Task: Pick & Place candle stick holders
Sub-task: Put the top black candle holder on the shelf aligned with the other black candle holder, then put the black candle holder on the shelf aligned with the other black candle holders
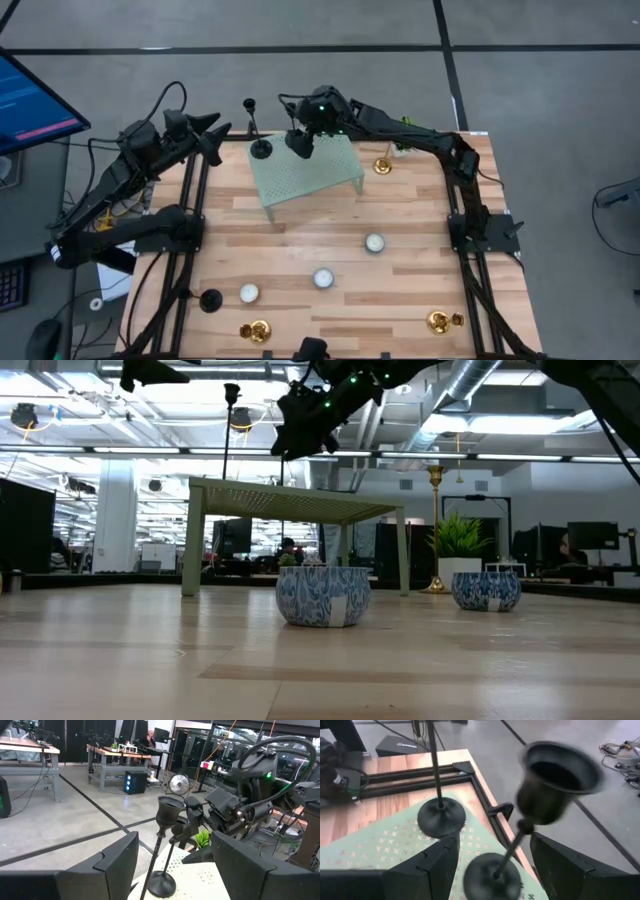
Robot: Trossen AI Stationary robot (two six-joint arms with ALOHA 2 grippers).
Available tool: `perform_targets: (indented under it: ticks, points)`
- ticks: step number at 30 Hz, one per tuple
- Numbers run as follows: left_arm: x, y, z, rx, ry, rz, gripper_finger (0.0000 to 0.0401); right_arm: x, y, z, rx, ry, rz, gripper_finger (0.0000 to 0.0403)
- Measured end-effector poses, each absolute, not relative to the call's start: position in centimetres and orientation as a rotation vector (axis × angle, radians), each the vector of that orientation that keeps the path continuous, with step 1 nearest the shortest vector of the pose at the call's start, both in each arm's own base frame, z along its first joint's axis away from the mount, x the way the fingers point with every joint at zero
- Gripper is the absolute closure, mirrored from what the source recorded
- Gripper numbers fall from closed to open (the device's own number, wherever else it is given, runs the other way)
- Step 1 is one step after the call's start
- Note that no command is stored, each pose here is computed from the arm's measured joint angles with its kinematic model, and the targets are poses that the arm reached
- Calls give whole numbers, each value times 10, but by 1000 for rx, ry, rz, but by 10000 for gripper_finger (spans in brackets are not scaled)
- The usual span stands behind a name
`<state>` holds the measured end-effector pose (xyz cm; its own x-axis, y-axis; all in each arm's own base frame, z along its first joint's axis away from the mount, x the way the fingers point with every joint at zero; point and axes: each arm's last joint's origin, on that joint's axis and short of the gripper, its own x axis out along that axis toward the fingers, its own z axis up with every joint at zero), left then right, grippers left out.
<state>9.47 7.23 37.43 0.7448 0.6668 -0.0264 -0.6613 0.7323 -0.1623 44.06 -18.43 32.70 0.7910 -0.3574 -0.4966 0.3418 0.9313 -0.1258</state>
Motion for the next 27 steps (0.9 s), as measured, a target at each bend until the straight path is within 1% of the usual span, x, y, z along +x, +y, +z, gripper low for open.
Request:
perform_targets:
  ticks: [3, 6, 10, 13, 17, 20, 24, 27]
  points:
    - [95, 72, 374, -165, -34, 731, 151, 434, -185, 327, -20, 585, -378, 168]
    - [95, 72, 374, -165, -35, 730, 151, 424, -182, 337, -14, 619, -376, 168]
    - [94, 72, 375, -165, -36, 726, 151, 396, -172, 356, 2, 727, -363, 168]
    - [94, 70, 375, -166, -37, 676, 151, 368, -155, 377, 14, 801, -343, 168]
    - [95, 66, 374, -210, -31, 546, 151, 333, -123, 405, 16, 865, -296, 168]
    - [96, 62, 370, -269, 17, 412, 151, 310, -98, 426, 39, 848, -274, 169]
    - [100, 56, 355, -429, 171, 222, 151, 280, -68, 452, 68, 786, -278, 174]
    - [107, 51, 342, -562, 310, 136, 151, 263, -46, 466, 67, 732, -298, 178]
